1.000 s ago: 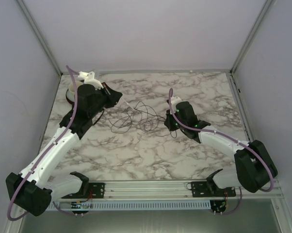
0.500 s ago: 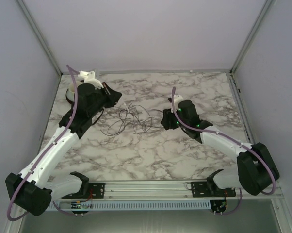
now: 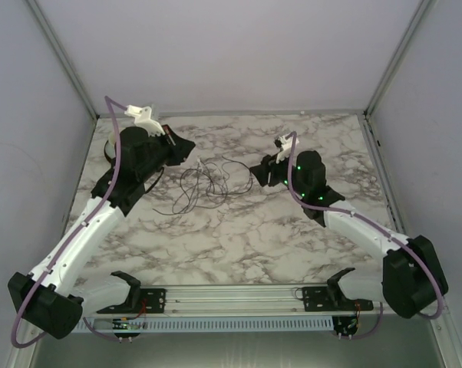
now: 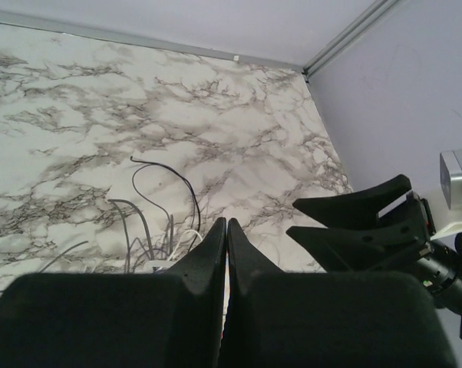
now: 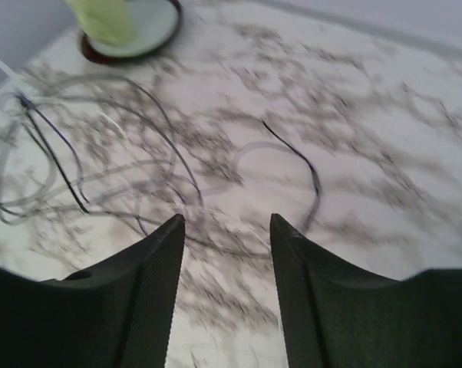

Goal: Zip-tie the wires
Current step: Adjust the cable at the center of the board.

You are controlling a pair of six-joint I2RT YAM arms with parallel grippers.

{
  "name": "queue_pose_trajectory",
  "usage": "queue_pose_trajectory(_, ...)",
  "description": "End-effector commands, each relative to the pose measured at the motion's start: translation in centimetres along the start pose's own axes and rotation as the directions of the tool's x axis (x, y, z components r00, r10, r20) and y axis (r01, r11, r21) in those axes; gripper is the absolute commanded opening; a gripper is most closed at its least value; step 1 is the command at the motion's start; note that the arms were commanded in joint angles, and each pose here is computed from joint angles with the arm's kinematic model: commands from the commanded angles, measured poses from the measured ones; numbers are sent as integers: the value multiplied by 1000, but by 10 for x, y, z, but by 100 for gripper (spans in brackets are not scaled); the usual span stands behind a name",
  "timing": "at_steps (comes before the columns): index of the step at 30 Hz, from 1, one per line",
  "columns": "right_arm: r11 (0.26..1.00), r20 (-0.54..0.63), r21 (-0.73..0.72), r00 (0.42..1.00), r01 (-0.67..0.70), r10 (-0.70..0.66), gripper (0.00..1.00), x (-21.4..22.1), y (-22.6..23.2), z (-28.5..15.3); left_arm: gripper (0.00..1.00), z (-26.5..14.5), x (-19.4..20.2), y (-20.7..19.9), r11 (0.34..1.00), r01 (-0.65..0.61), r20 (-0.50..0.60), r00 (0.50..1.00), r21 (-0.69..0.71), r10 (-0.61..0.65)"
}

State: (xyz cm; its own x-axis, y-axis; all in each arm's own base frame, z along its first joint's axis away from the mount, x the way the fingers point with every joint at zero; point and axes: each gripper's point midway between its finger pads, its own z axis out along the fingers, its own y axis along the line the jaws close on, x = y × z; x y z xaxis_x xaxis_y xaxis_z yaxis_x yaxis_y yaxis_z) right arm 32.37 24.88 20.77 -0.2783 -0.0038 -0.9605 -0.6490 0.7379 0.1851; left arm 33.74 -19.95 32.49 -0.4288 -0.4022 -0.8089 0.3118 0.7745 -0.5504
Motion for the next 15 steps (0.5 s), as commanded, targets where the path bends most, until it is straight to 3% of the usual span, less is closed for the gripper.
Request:
queue_pose_trajectory(1, 965, 190, -261, 982, 34, 17, 44, -64, 47, 19, 0, -1, -8, -9, 999, -14, 12, 1000, 36, 13)
queue_pose_trajectory(5, 930, 159, -366, 987, 44, 16, 38, -61, 68, 41, 0, -2, -7, -14, 998, -24, 2, 1000, 62, 24)
queue_pose_trajectory(9, 955, 154, -297, 987, 2, 46, 38, -69, 55, 67, 0, -4, -5, -15, 997, -39, -7, 999, 73, 40)
queue_pose_trajectory(12, 960, 133, -280, 991, 3, 36, 45, -76, 54, 81, 0, -4, -1, -21, 992, -52, -32, 998, 114, 56)
queue_pose_trajectory(15, 958, 84, -270, 993, 99, -79, 50, -66, 51, 92, 0, -5, 2, -28, 986, -59, -47, 997, 154, 67)
